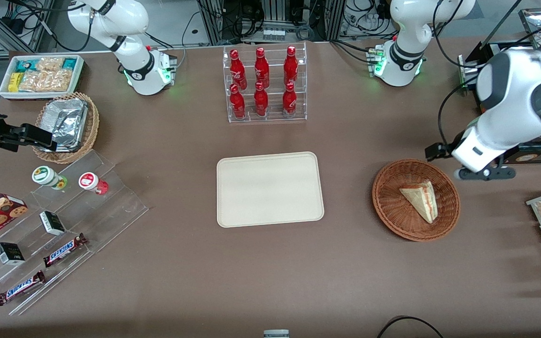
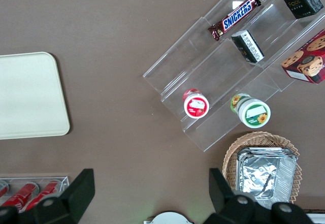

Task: Place sandwich from basket to tray
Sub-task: 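Move the left gripper over the wicker basket toward the wrapped sandwich, then lower the left gripper and close it on the wrapped sandwich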

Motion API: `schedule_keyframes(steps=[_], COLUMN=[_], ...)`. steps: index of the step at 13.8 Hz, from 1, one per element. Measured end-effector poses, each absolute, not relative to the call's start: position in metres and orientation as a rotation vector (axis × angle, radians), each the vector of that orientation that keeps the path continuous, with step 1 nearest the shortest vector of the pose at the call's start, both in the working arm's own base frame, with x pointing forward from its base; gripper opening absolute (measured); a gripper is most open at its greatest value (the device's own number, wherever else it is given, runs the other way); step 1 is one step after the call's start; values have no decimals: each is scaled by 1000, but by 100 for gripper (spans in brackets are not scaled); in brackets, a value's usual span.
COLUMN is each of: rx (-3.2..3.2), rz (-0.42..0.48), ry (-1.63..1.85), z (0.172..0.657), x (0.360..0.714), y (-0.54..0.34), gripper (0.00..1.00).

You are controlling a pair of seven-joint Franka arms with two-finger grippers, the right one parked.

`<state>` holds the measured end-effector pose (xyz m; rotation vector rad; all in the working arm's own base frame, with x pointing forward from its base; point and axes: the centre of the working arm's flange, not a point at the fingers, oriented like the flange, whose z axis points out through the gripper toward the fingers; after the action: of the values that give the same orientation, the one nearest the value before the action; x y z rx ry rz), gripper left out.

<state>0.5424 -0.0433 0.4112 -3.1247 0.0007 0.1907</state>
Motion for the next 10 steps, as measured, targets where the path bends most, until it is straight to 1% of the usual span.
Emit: schedule_keyframes(steps=[2, 5, 7, 10], rx=[-3134, -3140, -3125, -3062], rz=[161, 132, 127, 93], ry=[-3, -100, -302, -693], z=[378, 348, 336, 322], x=[548, 557, 561, 567], y=[-43, -40, -34, -31], gripper=[100, 100, 100, 100])
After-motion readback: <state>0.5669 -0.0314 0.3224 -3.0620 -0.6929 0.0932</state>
